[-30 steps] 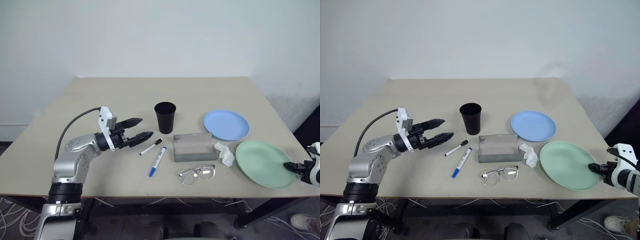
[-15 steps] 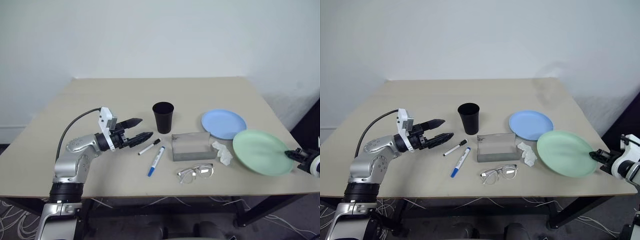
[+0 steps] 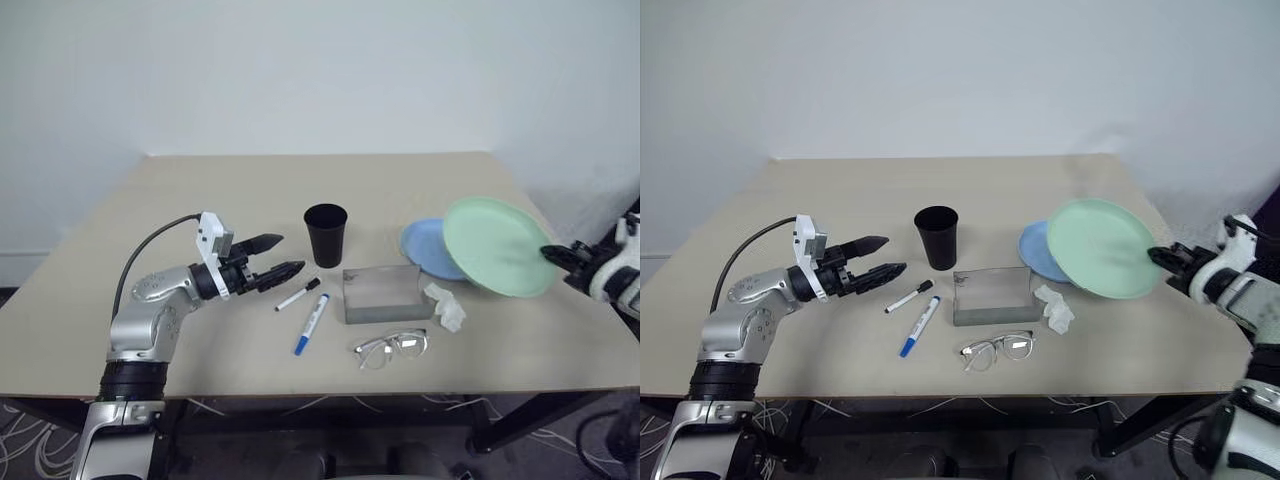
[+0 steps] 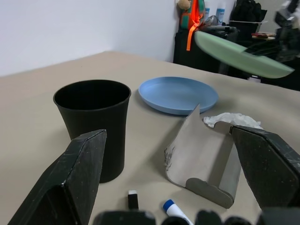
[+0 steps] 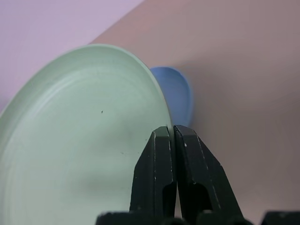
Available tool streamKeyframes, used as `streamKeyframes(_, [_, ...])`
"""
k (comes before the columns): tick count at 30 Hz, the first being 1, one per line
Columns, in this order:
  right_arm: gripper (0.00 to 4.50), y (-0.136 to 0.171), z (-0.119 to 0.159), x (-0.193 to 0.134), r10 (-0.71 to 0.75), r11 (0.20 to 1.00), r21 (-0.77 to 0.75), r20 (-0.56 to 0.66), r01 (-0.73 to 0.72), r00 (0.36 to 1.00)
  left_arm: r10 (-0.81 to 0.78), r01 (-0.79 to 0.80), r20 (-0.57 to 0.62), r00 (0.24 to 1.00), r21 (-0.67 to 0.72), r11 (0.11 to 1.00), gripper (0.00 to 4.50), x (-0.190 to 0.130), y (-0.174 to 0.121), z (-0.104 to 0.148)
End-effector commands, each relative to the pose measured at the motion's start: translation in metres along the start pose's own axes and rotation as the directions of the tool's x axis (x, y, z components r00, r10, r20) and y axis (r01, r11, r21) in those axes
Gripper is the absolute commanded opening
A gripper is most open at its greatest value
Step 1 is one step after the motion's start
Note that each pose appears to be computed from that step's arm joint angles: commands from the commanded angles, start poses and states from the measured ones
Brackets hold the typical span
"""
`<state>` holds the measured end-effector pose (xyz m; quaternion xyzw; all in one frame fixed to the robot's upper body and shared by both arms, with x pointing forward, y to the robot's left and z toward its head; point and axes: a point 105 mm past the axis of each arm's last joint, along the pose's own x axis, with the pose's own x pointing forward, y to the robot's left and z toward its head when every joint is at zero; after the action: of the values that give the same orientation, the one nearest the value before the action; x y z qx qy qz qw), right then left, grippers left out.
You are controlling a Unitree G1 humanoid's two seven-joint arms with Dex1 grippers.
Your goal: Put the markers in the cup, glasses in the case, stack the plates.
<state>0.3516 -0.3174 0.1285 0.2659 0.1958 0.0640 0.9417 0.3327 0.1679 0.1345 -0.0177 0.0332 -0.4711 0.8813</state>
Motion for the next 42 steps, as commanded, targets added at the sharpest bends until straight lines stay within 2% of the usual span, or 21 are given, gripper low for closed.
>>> streamKeyframes(1, [0.02, 0.023, 0.02, 0.02, -0.032, 0.996, -0.085, 0.085, 0.039, 0.996, 0.002, -0.004, 0.038, 0.999, 0.059, 0.998, 4.5, 0.002, 0.002, 0.018])
streamKeyframes(9, [0.02, 0.04, 0.013, 0.065, -0.126, 0.974, -0.173, 0.129, 0.148, 0.984, 0.021, -0.024, 0.048, 0.999, 0.057, 0.998, 4.5, 0.0, 0.001, 0.018])
streamKeyframes(15, [0.02, 0.04, 0.006, 0.085, -0.185, 0.971, -0.129, 0.138, 0.203, 0.973, 0.04, -0.042, 0.049, 0.998, 0.055, 0.998, 4.5, -0.004, -0.001, 0.017])
streamKeyframes(31, [0.02, 0.018, -0.005, 0.094, -0.324, 0.93, -0.136, 0.133, 0.341, 0.937, 0.067, -0.069, 0.047, 0.997, 0.059, 0.996, 4.5, -0.01, 0.0, 0.018])
streamKeyframes(42, [0.02, 0.02, -0.017, 0.1, -0.324, 0.932, -0.14, 0.095, 0.334, 0.941, 0.072, -0.074, 0.045, 0.996, 0.064, 0.995, 4.5, -0.012, 0.003, 0.019])
